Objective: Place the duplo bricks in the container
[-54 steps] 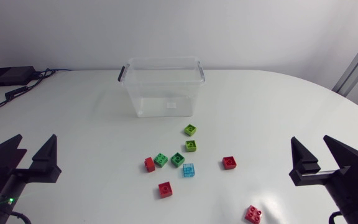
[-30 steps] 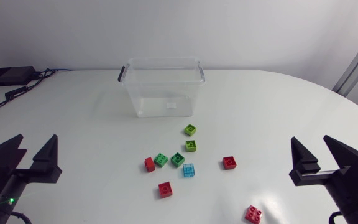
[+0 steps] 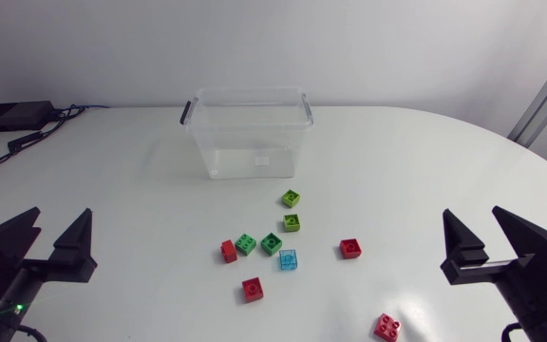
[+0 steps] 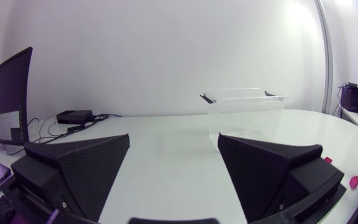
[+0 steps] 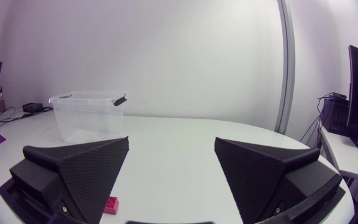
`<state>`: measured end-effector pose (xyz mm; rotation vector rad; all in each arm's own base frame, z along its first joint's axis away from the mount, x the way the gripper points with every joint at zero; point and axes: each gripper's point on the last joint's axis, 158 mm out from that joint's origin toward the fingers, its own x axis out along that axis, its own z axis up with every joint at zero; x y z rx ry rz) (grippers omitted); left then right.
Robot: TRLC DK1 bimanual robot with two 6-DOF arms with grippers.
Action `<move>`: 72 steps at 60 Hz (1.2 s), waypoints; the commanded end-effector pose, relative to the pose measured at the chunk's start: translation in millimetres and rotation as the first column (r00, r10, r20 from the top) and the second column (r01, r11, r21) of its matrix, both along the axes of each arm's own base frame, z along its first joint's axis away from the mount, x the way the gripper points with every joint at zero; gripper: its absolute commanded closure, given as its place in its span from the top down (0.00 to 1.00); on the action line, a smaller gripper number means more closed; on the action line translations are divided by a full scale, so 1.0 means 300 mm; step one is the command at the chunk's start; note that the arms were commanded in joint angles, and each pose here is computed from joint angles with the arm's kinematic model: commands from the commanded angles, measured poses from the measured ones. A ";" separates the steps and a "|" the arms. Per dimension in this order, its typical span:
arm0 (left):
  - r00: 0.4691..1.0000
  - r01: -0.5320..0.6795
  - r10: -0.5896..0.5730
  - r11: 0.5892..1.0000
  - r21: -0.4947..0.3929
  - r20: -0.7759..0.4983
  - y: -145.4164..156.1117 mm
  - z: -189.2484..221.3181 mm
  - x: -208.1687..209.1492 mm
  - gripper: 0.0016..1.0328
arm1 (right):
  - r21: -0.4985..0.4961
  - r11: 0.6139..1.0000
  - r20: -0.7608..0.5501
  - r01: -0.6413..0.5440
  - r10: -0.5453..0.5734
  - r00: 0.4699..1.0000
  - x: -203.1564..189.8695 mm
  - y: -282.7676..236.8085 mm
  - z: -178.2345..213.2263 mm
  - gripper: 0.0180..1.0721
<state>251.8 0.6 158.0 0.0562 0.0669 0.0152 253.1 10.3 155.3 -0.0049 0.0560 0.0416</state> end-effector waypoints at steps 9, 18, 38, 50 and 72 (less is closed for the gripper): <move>0.999 0.020 -0.020 1.000 -0.004 0.027 -0.015 0.113 -0.002 0.94 | -0.005 1.000 -0.005 -0.006 0.006 1.000 0.001 0.005 0.028 0.95; 0.997 0.026 -0.028 0.999 -0.031 -0.075 -0.027 0.112 0.045 0.94 | -0.008 1.000 -0.041 -0.009 0.009 0.999 0.012 0.007 0.040 0.95; 0.906 0.101 -0.099 0.995 -0.017 -0.410 -0.118 0.075 0.135 0.93 | -0.027 0.998 -0.202 -0.062 0.055 0.978 0.076 0.041 0.057 0.95; 0.723 0.304 -0.144 0.945 0.124 -0.676 -0.194 -0.038 0.181 0.93 | 0.000 0.994 -0.387 -0.111 0.102 0.916 0.105 0.074 -0.009 0.95; 0.438 0.551 -0.294 0.835 -0.005 -0.849 -0.368 -0.261 0.159 0.93 | 0.073 0.981 -0.595 -0.178 0.186 0.782 0.074 0.129 -0.103 0.95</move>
